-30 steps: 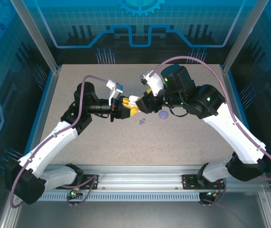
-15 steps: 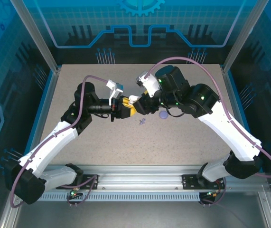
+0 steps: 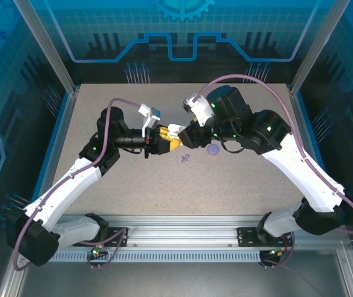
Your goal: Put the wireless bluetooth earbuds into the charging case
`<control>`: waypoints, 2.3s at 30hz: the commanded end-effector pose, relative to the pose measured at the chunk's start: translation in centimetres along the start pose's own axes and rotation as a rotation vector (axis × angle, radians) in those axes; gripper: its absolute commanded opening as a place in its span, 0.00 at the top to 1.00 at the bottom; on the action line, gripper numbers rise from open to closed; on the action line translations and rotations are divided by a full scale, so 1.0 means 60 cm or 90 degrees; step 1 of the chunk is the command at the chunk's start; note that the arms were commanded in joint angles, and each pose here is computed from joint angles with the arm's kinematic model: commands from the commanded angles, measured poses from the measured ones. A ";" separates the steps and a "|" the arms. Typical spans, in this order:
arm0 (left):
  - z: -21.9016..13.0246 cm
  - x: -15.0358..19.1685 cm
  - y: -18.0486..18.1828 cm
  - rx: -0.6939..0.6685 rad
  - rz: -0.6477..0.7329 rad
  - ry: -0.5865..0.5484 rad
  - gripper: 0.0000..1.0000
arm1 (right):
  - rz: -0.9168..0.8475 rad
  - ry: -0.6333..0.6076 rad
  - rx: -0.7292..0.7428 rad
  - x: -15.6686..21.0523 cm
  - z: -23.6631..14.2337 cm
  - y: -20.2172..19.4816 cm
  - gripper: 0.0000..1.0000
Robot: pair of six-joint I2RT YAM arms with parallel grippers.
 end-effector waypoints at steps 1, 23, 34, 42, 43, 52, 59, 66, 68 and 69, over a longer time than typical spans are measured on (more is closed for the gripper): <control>0.000 -0.020 -0.017 0.015 0.040 -0.018 0.89 | 0.006 0.005 0.006 0.011 -0.012 -0.005 0.43; 0.003 -0.019 -0.014 0.024 0.033 -0.015 0.89 | 0.001 -0.027 -0.065 0.003 -0.022 0.010 0.40; 0.004 -0.016 -0.006 0.008 0.023 -0.008 0.89 | 0.007 -0.048 -0.060 -0.005 -0.042 0.009 0.38; 0.005 -0.019 -0.002 -0.007 0.021 -0.007 0.89 | 0.014 -0.052 -0.069 -0.011 -0.044 0.011 0.51; 0.006 -0.019 -0.001 -0.009 0.019 -0.006 0.89 | 0.016 -0.051 -0.073 -0.012 -0.043 0.011 0.54; 0.007 -0.020 0.006 -0.026 0.014 -0.007 0.89 | 0.033 -0.032 -0.076 -0.018 -0.025 0.010 0.56; 0.008 -0.022 0.007 -0.028 0.015 -0.007 0.88 | 0.050 -0.010 -0.057 -0.019 -0.008 0.003 0.55; 0.007 -0.023 0.005 -0.029 0.018 -0.008 0.89 | 0.057 0.013 -0.047 -0.018 0.010 -0.001 0.54; 0.006 -0.022 0.004 -0.029 0.019 -0.007 0.88 | 0.057 0.016 -0.044 -0.016 0.013 -0.002 0.55; 0.006 -0.023 0.004 -0.031 0.020 -0.008 0.89 | 0.057 0.017 -0.042 -0.016 0.013 -0.002 0.56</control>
Point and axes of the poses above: each hand's point on the last joint's axis, 136 mm out from that joint toward the fingers, its own z axis out along the fingers, its own y axis along the line the jaws close on, x = y × z, the point moved 7 cm from there along -z, back along the fingers, and after that the axes turned 9 degrees about -z, right-handed, at the moved point
